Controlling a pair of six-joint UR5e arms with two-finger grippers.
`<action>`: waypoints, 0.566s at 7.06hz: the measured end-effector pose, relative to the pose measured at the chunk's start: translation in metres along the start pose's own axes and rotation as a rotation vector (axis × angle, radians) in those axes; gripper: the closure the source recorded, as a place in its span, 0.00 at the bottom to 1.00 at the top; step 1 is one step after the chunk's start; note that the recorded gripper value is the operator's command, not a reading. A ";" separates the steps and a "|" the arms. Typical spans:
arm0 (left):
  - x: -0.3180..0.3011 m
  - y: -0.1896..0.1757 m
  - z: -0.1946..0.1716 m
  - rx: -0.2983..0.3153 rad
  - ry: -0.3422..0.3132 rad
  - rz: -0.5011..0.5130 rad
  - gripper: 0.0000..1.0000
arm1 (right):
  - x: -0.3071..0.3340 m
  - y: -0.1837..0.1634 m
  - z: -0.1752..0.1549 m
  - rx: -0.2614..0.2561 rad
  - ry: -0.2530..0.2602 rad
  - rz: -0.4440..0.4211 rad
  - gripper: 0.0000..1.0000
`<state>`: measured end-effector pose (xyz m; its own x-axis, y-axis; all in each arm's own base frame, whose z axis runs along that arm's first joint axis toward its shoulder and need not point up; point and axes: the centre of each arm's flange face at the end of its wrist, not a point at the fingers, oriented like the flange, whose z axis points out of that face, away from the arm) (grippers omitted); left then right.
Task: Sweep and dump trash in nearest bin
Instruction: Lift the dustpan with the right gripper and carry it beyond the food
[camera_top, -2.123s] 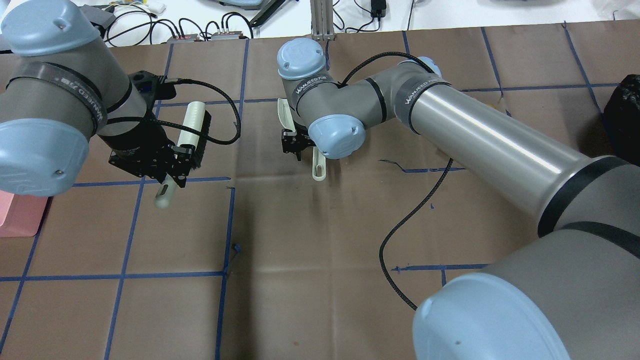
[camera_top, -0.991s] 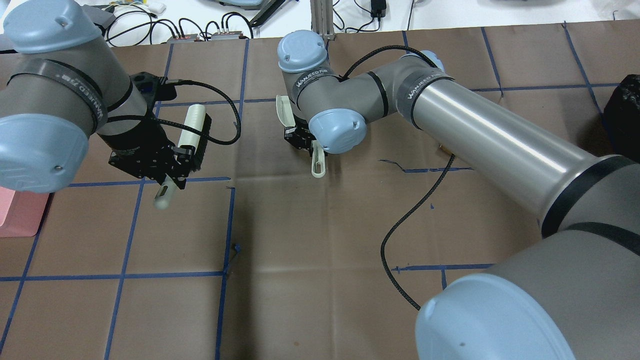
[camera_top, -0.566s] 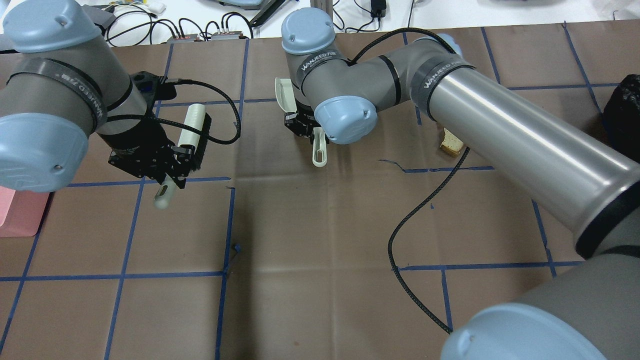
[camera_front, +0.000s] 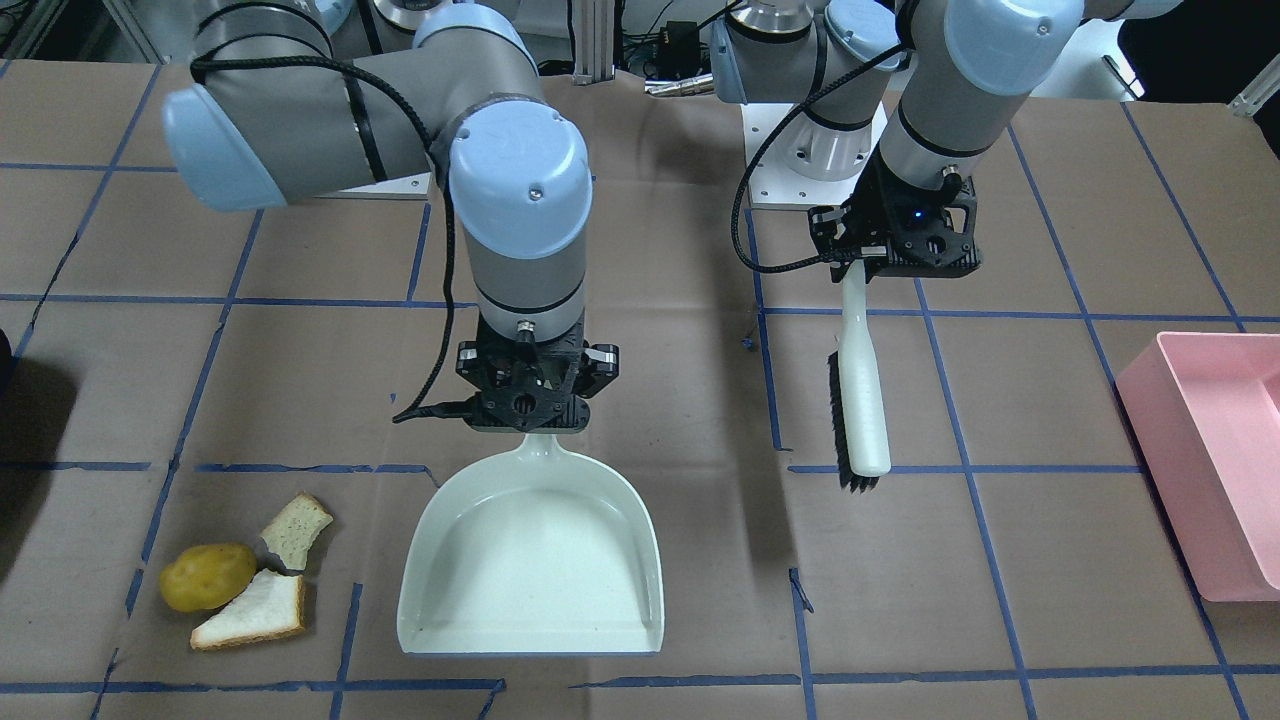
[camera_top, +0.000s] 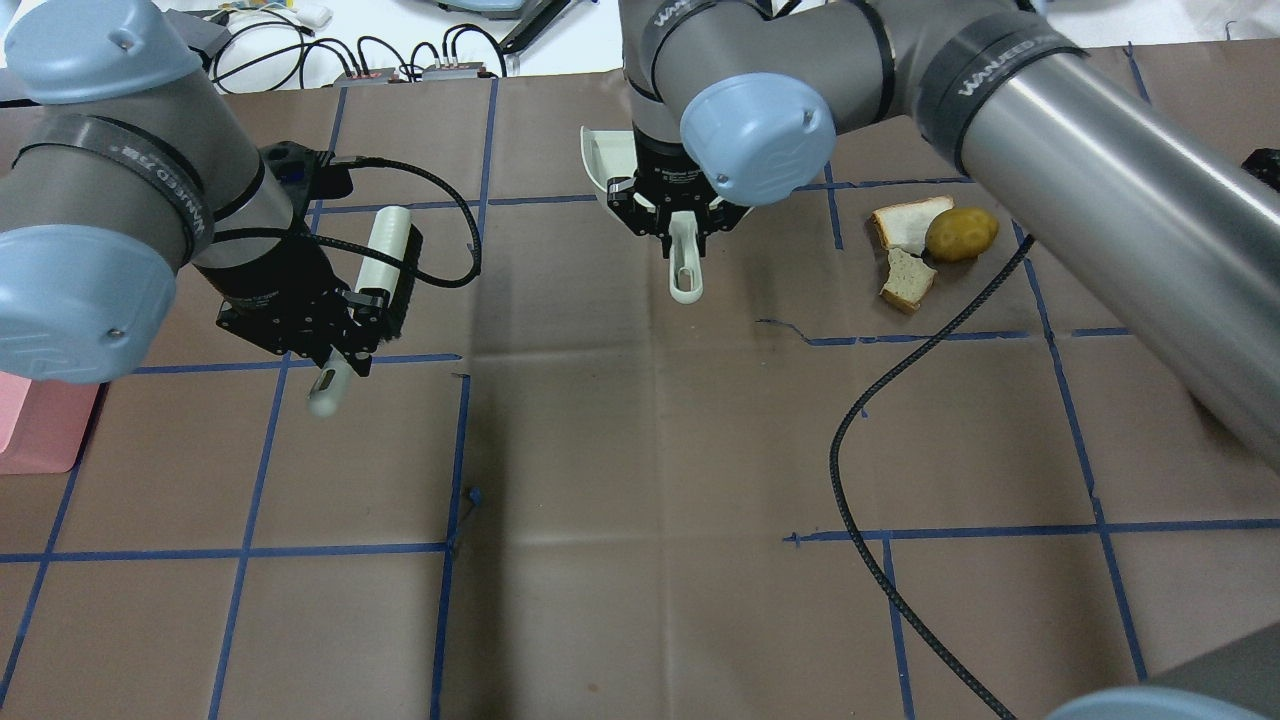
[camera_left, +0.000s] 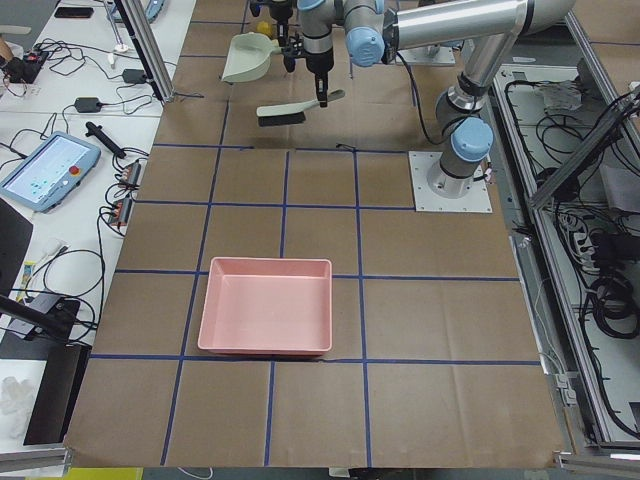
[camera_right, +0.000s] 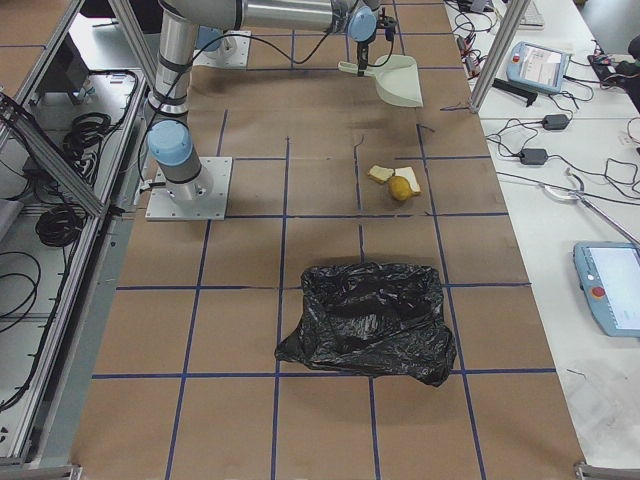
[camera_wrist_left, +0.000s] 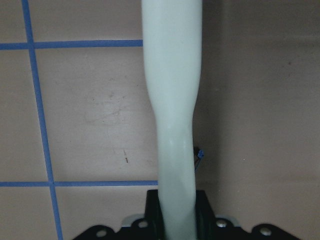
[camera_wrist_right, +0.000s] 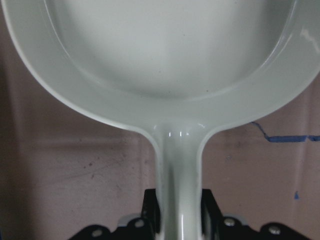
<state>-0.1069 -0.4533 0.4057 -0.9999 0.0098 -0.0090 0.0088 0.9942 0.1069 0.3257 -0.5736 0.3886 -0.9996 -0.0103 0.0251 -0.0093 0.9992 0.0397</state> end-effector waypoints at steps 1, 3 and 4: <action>0.000 0.000 0.000 0.000 0.000 0.001 0.99 | 0.028 -0.003 -0.019 -0.023 0.005 -0.039 0.97; 0.001 0.000 0.000 -0.001 0.000 0.002 0.99 | 0.105 -0.005 -0.051 -0.066 0.006 -0.192 0.97; 0.001 0.000 0.001 -0.001 0.000 0.002 0.99 | 0.148 -0.006 -0.062 -0.079 0.004 -0.292 0.97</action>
<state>-0.1079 -0.4535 0.4051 -0.9999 0.0121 -0.0090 0.0111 0.9941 0.1080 0.1795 -0.5837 0.4541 -0.9549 -0.2968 0.0050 -0.2939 0.9478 0.1236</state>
